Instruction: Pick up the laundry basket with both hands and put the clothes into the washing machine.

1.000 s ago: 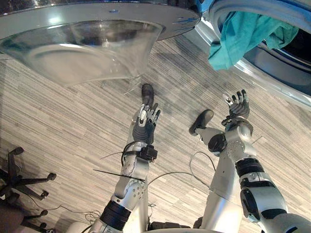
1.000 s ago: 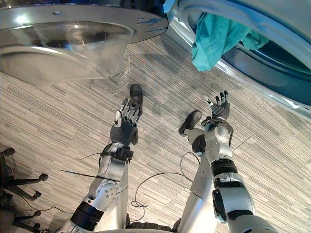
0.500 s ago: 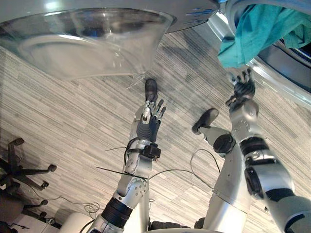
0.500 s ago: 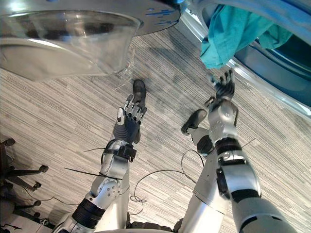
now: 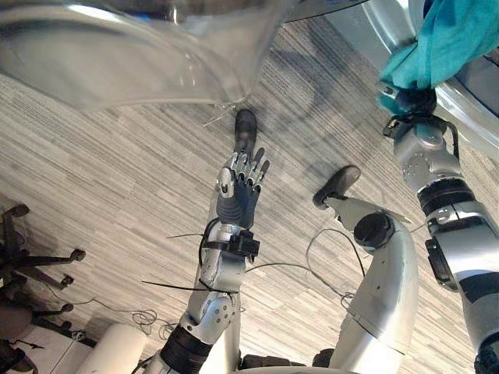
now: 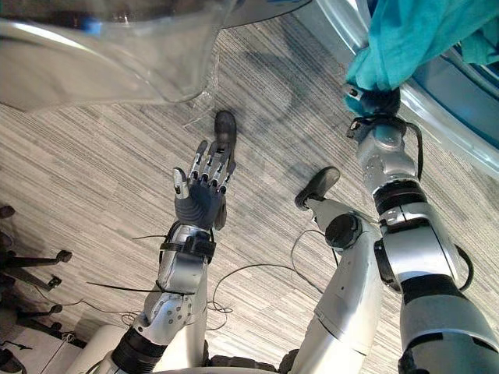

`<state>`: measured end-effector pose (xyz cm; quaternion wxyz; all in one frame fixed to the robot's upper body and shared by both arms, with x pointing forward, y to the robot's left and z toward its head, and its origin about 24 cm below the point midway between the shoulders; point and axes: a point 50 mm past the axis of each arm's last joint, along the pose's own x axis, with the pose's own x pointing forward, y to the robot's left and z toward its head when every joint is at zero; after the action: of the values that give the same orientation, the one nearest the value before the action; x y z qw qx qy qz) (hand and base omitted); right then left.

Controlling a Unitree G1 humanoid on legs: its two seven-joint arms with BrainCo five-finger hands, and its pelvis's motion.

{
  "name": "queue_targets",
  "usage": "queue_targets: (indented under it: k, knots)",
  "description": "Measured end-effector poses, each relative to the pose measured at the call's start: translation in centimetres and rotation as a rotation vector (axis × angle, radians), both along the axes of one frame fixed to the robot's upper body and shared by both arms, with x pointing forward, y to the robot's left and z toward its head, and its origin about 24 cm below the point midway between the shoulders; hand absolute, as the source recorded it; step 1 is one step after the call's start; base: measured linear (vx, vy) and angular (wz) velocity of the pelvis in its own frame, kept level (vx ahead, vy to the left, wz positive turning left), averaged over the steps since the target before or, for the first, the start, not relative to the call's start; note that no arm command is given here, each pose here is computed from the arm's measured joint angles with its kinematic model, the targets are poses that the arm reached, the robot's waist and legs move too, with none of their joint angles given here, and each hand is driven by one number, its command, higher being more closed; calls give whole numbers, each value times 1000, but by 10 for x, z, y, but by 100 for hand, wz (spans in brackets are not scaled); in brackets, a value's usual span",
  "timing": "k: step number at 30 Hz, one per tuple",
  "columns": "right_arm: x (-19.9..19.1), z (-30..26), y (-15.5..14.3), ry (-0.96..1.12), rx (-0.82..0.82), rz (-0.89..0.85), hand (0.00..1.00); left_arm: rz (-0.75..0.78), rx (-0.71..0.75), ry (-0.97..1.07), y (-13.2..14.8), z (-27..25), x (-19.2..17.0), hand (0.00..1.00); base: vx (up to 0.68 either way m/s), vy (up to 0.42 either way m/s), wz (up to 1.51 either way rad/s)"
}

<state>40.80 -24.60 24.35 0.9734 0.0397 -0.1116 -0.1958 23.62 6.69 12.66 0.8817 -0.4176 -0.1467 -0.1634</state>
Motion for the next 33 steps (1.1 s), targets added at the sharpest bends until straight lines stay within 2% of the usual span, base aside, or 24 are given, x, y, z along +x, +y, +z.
queue_targets:
  k: [4,7,11,13,15,16,18,21,23,25,28,30,33]
  knots:
    - [0,6,0,-18,18,-10,100,-7,-3,-9,0,2,-3,0,-71,41,-1]
    - [-2,10,0,-55,98,-8,100,-10,-6,-12,-1,3,-4,0,-62,39,-5]
    - [-23,20,18,-241,211,70,100,-3,-12,-13,1,3,-5,0,-59,39,-11]
    - [-46,25,35,-394,294,134,100,17,-13,-11,5,3,-4,0,-55,30,-9]
    - [-61,21,37,-475,361,125,100,23,-11,-6,6,2,-3,0,-56,22,0]
    - [-87,34,34,-661,424,104,100,32,-4,6,8,-1,-1,0,-56,17,1]
    - [-127,51,22,-915,434,65,100,45,17,49,10,-11,2,0,-59,21,-1]
    - [-172,57,11,-1162,406,16,100,51,50,109,11,-24,5,0,-63,24,-18]
    - [-158,37,16,-1028,389,29,100,47,56,114,10,-24,4,0,-27,3,-20]
    - [-154,27,19,-1003,448,16,100,54,55,128,12,-28,2,0,7,4,-20]
    - [-133,36,10,-964,421,-39,100,49,61,139,13,-33,-1,0,23,19,-10]
    - [-106,82,-15,-974,444,-99,100,34,68,120,13,-32,-1,0,23,9,-18]
    - [-88,131,-40,-965,540,-111,100,-8,74,113,5,-32,-4,0,-20,-2,-17]
